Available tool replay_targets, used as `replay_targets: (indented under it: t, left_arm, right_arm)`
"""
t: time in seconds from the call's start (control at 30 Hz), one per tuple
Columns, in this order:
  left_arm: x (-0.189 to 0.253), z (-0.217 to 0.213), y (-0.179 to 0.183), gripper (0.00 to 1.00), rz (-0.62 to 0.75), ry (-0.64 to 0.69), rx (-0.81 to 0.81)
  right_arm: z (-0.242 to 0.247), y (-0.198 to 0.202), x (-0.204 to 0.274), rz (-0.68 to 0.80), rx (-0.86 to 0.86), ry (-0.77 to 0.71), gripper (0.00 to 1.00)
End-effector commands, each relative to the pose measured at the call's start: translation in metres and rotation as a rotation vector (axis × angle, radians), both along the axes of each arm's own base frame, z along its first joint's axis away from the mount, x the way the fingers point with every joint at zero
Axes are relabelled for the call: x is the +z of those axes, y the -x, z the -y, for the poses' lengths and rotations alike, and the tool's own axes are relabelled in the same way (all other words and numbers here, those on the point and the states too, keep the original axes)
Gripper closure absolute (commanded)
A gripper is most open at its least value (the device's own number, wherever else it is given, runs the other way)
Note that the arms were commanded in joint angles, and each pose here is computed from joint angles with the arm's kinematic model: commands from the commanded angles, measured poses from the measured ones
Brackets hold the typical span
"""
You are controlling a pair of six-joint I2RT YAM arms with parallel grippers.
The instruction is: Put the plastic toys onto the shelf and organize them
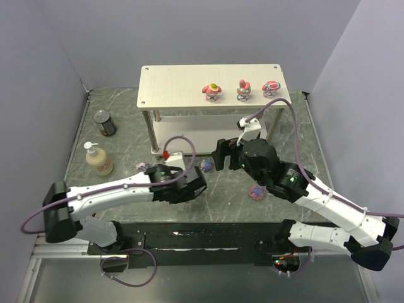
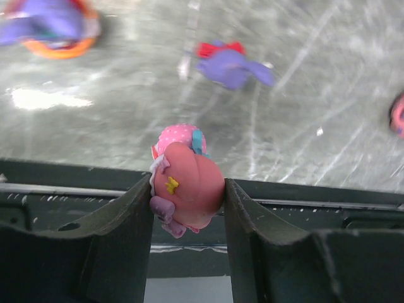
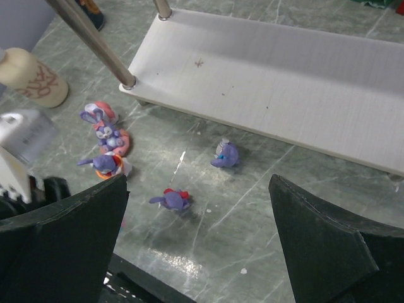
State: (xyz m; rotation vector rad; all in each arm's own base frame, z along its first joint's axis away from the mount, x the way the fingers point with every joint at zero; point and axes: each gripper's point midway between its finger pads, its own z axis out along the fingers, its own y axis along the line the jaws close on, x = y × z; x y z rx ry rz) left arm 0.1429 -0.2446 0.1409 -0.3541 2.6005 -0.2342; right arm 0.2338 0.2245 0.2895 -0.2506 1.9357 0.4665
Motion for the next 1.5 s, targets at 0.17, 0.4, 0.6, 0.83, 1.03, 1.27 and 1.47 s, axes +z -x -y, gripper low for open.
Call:
replay_targets:
  t: [0.17, 0.4, 0.6, 0.83, 1.03, 1.27, 1.47]
  left_arm:
    - [-0.006, 0.092, -0.008, 0.99, 0.034, 0.102, -0.307]
    - [-0.035, 0.132, -0.011, 0.99, 0.008, 0.123, -0.416]
    - [-0.063, 0.134, -0.012, 0.99, -0.030, 0.055, -0.434]
    - [-0.074, 0.129, -0.011, 0.97, -0.047, 0.021, -0.425]
    - [-0.080, 0.126, -0.010, 0.77, -0.061, -0.002, -0.434]
    - [-0.078, 0.126, -0.009, 0.50, -0.058, 0.009, -0.436]
    - [-0.074, 0.126, -0.009, 0.30, -0.048, 0.021, -0.435]
  right_arm:
    - [0.047, 0.003, -0.005, -0.031, -0.161, -0.020, 0.00]
    - [0.105, 0.002, -0.009, -0.025, -0.387, 0.021, 0.00]
    - [0.132, 0.005, -0.009, -0.019, -0.480, 0.006, 0.00]
    - [0.136, 0.007, -0.010, -0.021, -0.492, -0.007, 0.00]
    - [0.136, 0.007, -0.010, -0.020, -0.491, -0.010, 0.00]
    - [0.132, 0.007, -0.010, -0.024, -0.463, -0.012, 0.00]
    - [0.127, 0.007, -0.008, -0.023, -0.441, -0.016, 0.00]
